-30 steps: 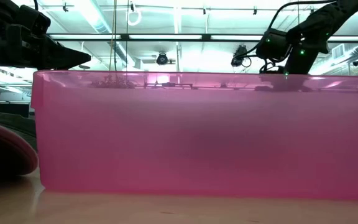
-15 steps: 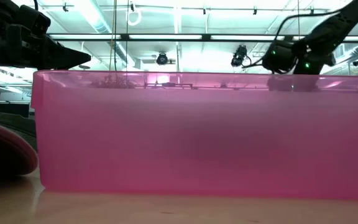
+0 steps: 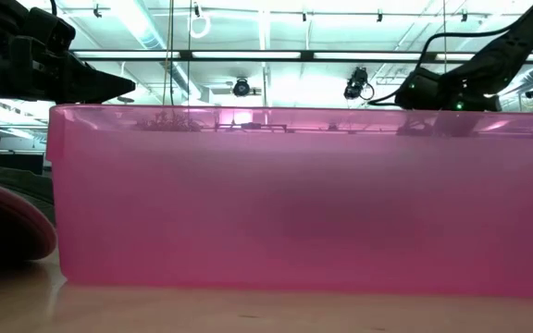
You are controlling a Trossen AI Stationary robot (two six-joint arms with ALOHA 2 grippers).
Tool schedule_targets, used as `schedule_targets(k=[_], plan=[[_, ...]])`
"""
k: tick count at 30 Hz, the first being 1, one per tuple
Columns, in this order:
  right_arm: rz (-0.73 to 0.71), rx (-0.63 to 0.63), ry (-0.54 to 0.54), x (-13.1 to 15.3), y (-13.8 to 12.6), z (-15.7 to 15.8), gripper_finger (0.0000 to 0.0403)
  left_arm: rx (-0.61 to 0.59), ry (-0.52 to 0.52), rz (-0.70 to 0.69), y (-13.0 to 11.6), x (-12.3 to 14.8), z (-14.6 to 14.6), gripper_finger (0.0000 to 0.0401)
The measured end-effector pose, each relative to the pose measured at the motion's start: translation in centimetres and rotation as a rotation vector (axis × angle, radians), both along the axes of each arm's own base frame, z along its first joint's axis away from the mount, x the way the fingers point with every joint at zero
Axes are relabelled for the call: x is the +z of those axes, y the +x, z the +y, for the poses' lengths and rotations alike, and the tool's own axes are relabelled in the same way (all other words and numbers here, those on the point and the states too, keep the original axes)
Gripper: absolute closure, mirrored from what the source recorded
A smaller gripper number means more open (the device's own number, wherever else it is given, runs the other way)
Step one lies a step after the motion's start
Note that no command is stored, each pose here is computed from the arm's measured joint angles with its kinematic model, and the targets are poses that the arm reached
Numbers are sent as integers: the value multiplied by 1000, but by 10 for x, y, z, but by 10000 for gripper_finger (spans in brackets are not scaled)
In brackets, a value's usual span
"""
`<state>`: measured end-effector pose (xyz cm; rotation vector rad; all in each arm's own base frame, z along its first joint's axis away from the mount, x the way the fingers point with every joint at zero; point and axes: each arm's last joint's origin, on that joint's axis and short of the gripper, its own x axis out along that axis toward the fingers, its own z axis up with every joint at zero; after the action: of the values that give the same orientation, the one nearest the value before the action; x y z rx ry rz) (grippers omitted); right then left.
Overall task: Pick & Place hat
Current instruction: Put the top dark pink cap into the pink bin
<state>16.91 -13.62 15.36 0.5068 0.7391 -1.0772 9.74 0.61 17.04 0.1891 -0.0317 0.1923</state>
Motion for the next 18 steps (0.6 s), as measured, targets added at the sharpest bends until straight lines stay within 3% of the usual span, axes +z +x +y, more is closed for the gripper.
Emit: schedule_targets(k=[7, 10, 13, 18], plan=[[48, 1, 12, -11, 2, -6, 228, 0, 0, 0, 0, 0, 0, 334], [54, 27, -3, -11, 3, -8, 278, 0, 0, 0, 0, 0, 0, 334], [74, 86, -17, -9, 3, -7, 371, 0, 0, 0, 0, 0, 0, 334], [75, 86, -80, 1, 2, -3, 397, 0, 0, 0, 0, 0, 0, 334]])
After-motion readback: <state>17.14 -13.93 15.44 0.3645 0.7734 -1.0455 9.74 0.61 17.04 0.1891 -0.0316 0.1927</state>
